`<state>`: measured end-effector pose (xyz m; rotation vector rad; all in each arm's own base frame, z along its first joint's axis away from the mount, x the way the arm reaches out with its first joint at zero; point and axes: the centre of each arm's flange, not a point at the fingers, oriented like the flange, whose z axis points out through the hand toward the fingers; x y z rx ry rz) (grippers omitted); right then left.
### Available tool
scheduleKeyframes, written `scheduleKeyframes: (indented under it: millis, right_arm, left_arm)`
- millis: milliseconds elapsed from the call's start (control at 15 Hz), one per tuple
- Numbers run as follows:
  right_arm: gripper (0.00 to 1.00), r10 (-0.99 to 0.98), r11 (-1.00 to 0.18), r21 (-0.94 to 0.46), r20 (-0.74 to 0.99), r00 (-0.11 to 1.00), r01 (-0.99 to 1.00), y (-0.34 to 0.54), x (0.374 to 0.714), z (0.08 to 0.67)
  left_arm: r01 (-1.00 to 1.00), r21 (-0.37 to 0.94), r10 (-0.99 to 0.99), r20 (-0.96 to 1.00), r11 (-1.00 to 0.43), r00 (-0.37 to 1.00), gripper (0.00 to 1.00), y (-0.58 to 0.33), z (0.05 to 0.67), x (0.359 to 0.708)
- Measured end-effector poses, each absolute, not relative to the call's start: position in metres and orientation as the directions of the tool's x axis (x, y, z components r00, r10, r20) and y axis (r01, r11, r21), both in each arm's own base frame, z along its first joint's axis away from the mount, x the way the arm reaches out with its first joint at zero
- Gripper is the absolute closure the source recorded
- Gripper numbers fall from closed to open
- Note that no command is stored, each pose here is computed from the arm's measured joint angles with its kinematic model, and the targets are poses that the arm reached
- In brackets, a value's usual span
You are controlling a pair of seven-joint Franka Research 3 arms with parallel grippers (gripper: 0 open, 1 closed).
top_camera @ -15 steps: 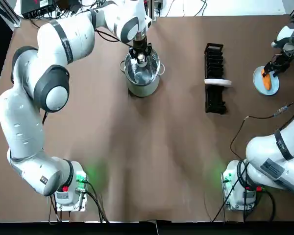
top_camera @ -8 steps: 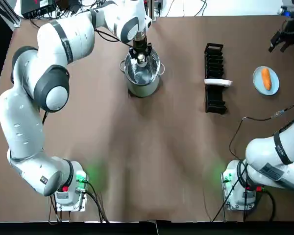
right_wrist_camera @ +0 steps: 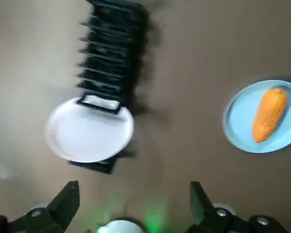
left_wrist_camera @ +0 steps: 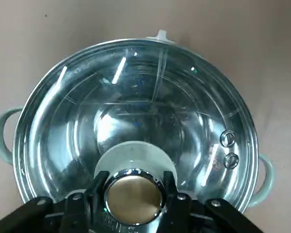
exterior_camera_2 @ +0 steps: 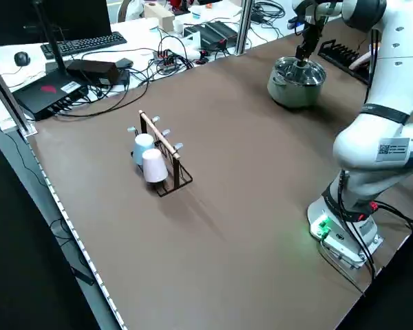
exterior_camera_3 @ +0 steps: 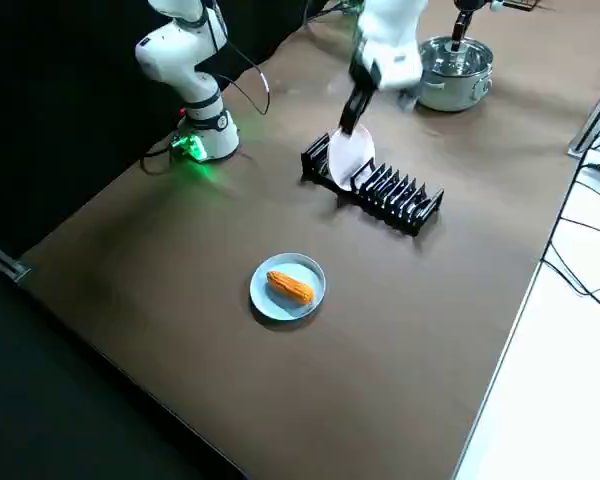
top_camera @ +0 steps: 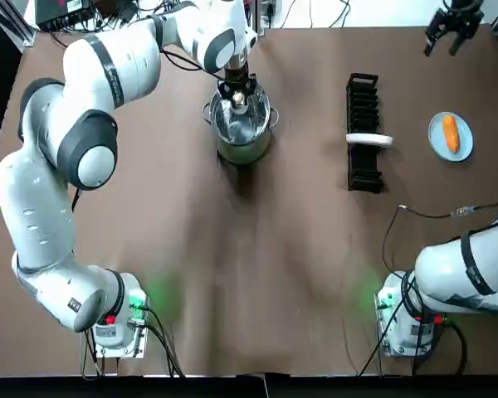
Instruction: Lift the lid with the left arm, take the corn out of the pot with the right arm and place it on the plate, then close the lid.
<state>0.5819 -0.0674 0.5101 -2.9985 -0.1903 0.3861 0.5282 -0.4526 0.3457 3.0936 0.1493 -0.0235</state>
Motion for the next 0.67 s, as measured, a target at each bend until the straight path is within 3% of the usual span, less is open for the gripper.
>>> scheduleKeyframes:
  millis: [533,667]
  right_arm:
    - [0.00,0.129,-0.990,-0.070,-0.130,0.983,0.120,0.024,0.546,0.600]
    - [0.00,0.131,-0.990,-0.068,-0.103,0.986,0.124,0.025,0.538,0.615]
  left_arm:
    - [0.091,0.039,0.090,-0.017,-0.995,0.996,0.49,-0.454,0.345,0.527]
    - [0.090,0.035,0.089,-0.021,-0.995,0.996,0.36,-0.453,0.344,0.527]
